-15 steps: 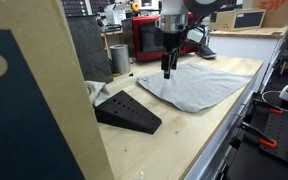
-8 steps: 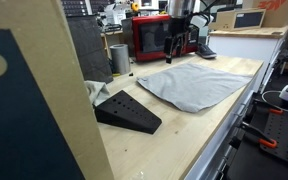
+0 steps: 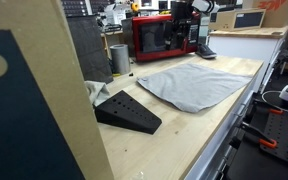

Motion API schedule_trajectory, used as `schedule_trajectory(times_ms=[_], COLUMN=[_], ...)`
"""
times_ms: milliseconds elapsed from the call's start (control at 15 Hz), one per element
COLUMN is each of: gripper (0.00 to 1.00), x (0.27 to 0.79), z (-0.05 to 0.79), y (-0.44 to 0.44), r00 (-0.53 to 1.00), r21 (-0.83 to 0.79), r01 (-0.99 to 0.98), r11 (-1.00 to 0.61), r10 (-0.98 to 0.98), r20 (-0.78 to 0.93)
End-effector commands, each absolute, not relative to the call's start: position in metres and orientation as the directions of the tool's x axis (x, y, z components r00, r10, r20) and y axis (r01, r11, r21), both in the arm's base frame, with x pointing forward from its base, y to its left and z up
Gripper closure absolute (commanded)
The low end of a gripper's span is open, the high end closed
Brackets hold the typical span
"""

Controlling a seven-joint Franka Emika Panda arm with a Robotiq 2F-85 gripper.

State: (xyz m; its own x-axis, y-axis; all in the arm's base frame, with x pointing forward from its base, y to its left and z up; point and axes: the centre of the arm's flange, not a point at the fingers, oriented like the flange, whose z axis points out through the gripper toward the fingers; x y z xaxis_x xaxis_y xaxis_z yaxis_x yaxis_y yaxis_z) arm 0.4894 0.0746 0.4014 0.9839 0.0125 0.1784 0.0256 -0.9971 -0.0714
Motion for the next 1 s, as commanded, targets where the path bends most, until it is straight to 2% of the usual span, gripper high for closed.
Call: schedule_trajectory(times_ms=[0, 400, 467, 933], gripper=[0.00, 0.00, 0.00, 0.00], x=[0.487, 0.483, 0.483, 0.482], z=[0.436, 0.474, 0.456, 0.465], y=[0.059, 0.026, 0.031, 0.025], r00=[0.989, 0.987, 0.990, 0.988], r21=[-0.125, -0.181, -0.152, -0.165], r01=[-0.059, -0.134, -0.099, -0.115], r11=[-0.990, -0.974, -0.984, -0.980], r10=[-0.076, -0.147, -0.112, -0.129], r20=[0.131, 0.060, 0.083, 0.079])
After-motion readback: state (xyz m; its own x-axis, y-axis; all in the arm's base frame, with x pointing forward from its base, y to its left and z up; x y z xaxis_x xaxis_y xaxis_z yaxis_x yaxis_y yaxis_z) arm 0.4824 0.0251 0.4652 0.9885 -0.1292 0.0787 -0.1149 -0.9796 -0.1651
